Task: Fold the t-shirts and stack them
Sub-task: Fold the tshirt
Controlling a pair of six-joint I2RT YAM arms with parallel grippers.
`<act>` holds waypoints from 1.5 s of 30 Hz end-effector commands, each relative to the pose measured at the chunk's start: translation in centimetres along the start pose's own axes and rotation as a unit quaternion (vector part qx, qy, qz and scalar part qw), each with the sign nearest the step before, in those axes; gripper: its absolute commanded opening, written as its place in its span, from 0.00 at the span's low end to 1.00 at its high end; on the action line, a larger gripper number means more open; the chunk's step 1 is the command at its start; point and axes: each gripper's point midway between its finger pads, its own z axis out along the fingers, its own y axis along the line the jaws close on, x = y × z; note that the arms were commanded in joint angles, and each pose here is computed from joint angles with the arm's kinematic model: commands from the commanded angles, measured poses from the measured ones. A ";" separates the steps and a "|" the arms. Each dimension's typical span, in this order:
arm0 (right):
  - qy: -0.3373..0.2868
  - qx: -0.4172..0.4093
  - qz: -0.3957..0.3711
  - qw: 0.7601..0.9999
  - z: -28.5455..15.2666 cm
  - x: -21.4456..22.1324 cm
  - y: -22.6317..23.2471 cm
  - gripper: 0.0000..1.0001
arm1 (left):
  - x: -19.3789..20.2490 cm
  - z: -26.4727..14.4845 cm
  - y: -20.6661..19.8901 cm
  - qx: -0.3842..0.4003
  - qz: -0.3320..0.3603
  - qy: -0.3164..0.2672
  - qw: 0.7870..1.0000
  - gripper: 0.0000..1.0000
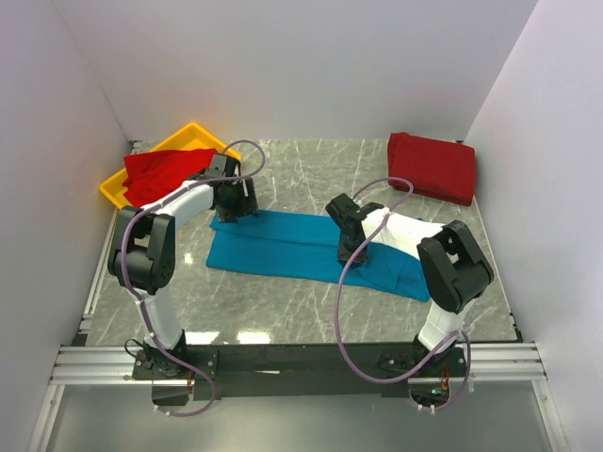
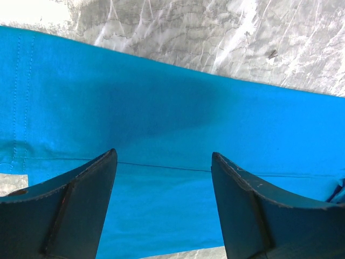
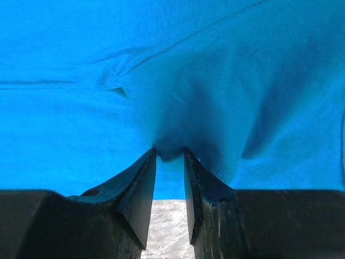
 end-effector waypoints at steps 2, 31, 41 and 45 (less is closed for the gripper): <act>-0.003 0.007 0.000 1.000 0.3 0.0 0.1 0.34 | -1.4 -1.5 -1.0 0.017 0.006 -0.031 0.999 0.76; -0.003 -0.033 0.020 0.999 -2.1 -0.2 1.1 0.00 | -1.0 -1.4 -0.8 0.016 0.004 -0.027 1.000 0.76; 0.009 -0.046 0.018 0.999 -1.6 -0.2 2.1 0.00 | -0.8 -1.2 -0.7 0.015 0.003 -0.021 1.000 0.76; 0.009 -0.048 0.017 0.999 -1.4 -0.5 2.6 0.00 | -0.7 -1.2 -0.6 0.012 0.003 -0.019 1.000 0.76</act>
